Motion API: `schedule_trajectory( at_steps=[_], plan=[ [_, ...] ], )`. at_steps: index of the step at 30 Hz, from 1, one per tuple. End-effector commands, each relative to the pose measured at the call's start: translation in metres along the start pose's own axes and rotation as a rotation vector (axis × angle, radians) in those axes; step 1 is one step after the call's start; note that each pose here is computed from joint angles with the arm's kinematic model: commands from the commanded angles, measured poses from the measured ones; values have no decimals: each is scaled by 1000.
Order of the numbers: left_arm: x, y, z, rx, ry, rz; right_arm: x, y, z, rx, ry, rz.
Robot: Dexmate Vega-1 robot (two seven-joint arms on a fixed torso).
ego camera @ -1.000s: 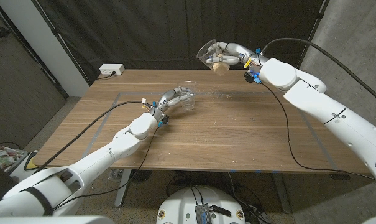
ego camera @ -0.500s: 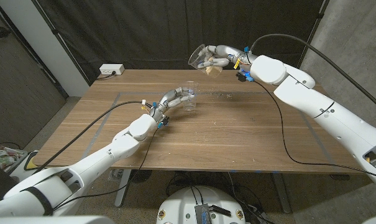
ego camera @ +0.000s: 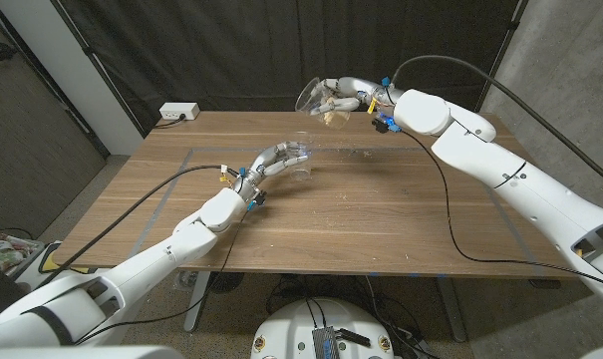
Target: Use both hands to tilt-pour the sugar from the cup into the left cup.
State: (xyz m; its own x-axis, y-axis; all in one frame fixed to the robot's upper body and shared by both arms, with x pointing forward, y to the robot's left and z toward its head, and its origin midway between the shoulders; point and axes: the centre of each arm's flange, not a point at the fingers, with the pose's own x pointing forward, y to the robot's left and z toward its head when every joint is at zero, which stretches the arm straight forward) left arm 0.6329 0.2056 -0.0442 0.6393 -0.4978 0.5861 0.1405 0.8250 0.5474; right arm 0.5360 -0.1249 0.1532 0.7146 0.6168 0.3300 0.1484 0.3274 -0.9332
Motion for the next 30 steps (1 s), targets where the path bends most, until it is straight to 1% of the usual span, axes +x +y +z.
schedule_trajectory(
  at_steps=[1, 8, 13, 17, 24, 30],
  plan=[
    [-13, 4, 6, 37, -7, 22, 5, 9, 9, -36, -21, 35],
    [-17, 9, 12, 70, -9, 19, 7, 15, 10, -48, -31, 52],
    [-22, 15, 16, 97, -5, 23, 8, 19, 10, -51, -36, 60],
    [-26, 22, 19, 116, -3, 29, 9, 21, 15, -65, -48, 66],
    [-32, 28, 26, 154, -2, 26, 12, 23, 19, -81, -61, 75],
    [-36, 37, 31, 190, 7, 29, 15, 24, 22, -87, -68, 82]
  ],
)
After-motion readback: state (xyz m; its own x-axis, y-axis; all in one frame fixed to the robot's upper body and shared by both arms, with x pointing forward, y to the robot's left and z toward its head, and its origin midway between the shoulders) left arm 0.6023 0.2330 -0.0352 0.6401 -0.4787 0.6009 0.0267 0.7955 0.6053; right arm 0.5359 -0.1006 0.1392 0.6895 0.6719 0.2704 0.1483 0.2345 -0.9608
